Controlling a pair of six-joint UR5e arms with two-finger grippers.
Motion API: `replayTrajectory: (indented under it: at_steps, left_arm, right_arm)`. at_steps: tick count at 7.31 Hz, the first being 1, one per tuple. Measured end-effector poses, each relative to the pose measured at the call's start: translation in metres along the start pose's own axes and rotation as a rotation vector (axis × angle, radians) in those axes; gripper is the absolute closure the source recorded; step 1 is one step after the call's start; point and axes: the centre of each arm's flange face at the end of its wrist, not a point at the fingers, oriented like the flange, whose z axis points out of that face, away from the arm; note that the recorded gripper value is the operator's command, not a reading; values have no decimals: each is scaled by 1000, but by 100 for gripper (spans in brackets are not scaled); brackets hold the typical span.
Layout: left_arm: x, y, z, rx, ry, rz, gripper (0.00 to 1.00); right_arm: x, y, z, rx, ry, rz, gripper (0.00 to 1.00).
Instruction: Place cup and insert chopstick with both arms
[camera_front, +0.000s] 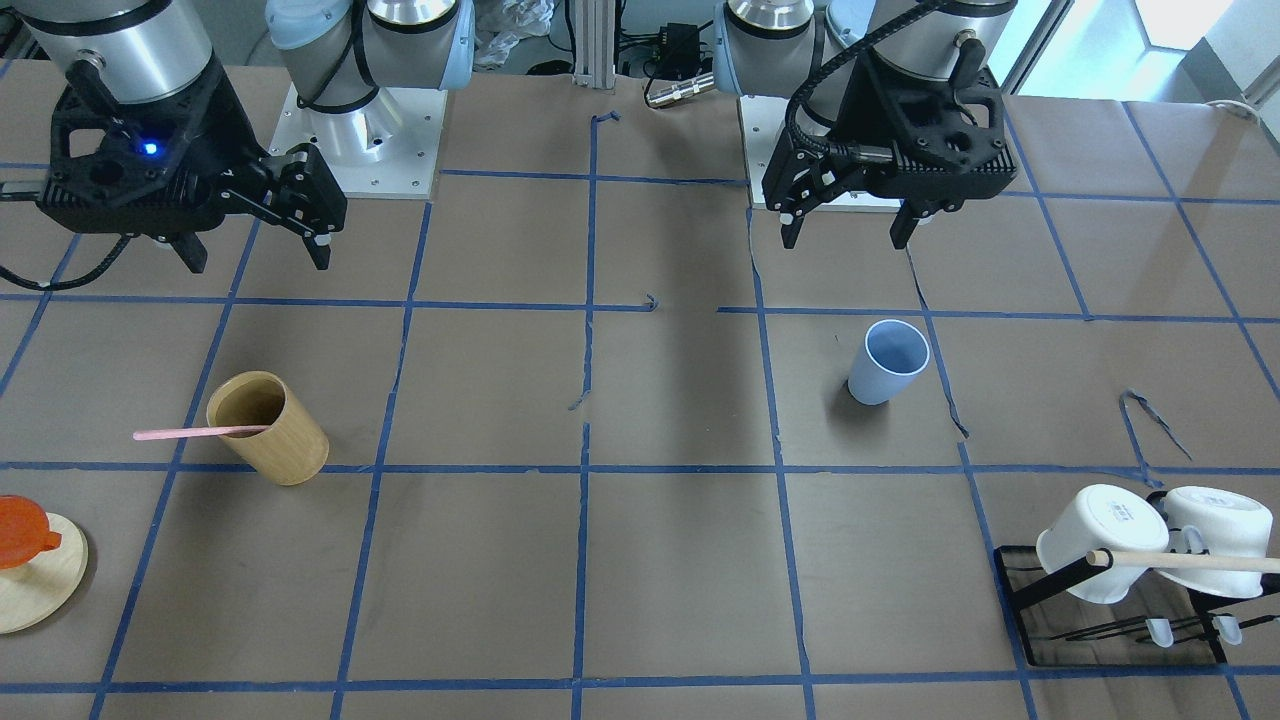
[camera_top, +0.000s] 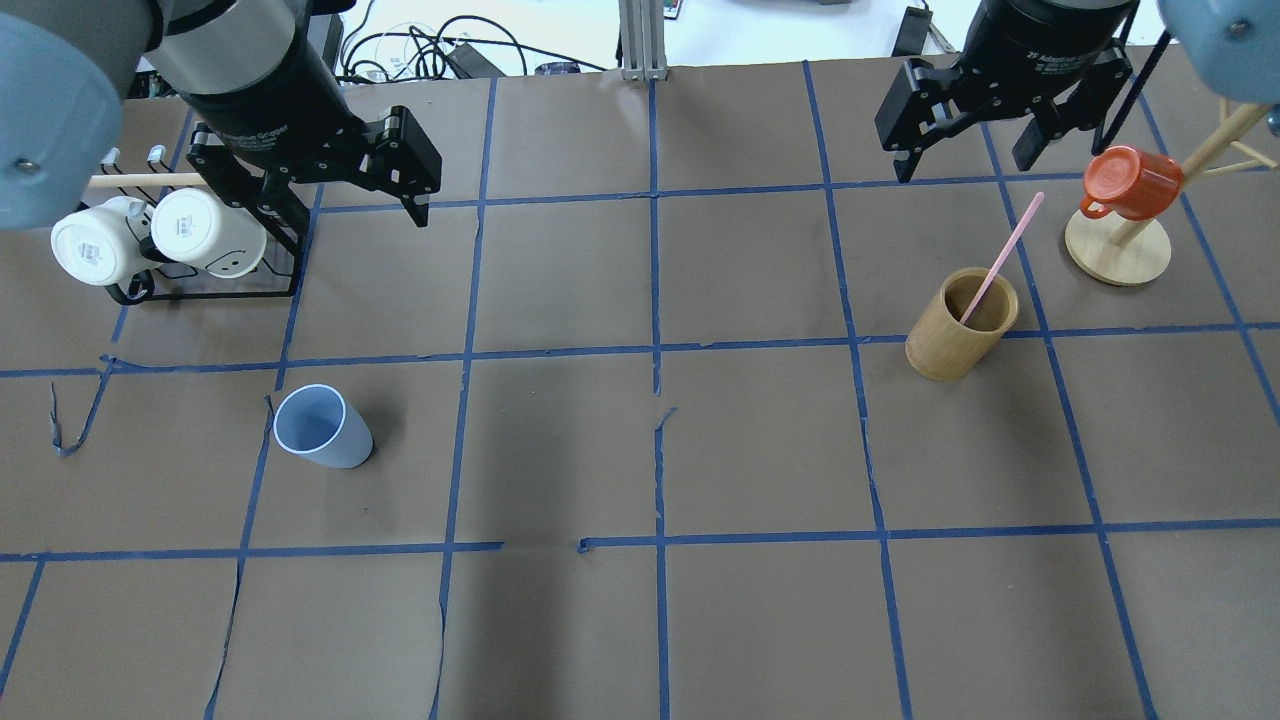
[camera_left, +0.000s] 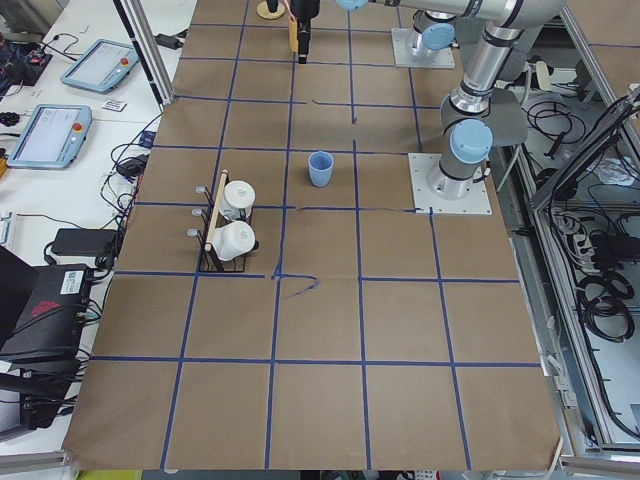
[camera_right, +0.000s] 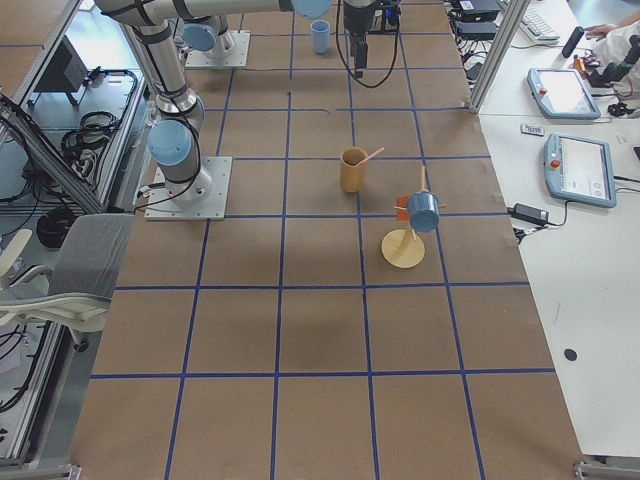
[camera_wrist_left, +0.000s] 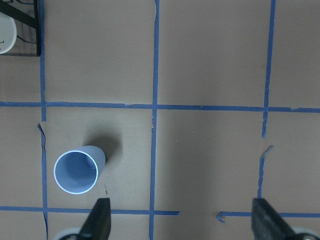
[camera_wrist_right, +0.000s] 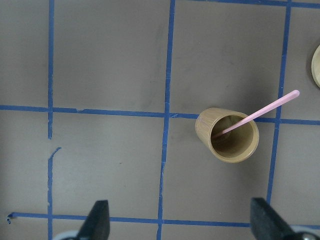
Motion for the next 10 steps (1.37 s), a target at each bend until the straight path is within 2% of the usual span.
replayTrajectory:
  at_steps: [3, 5, 7, 9, 10]
  left_arm:
    - [-2, 1, 1, -10, -6, -3, 0]
    - [-7, -1, 11, -33, -10, -6, 1]
    - [-30, 1, 58, -127, -28, 1, 4]
    - [-79, 7, 133, -210, -45, -18, 6]
    - [-98, 16, 176, -212, -42, -7, 7]
  right_arm:
    - [6, -2, 2, 7, 0, 11, 0]
    - [28, -10, 3, 25, -7, 59, 0]
    - [87, -31, 16, 84, 2, 218, 0]
    - [121, -41, 53, 76, -24, 351, 0]
    - [126, -45, 79, 65, -35, 417, 0]
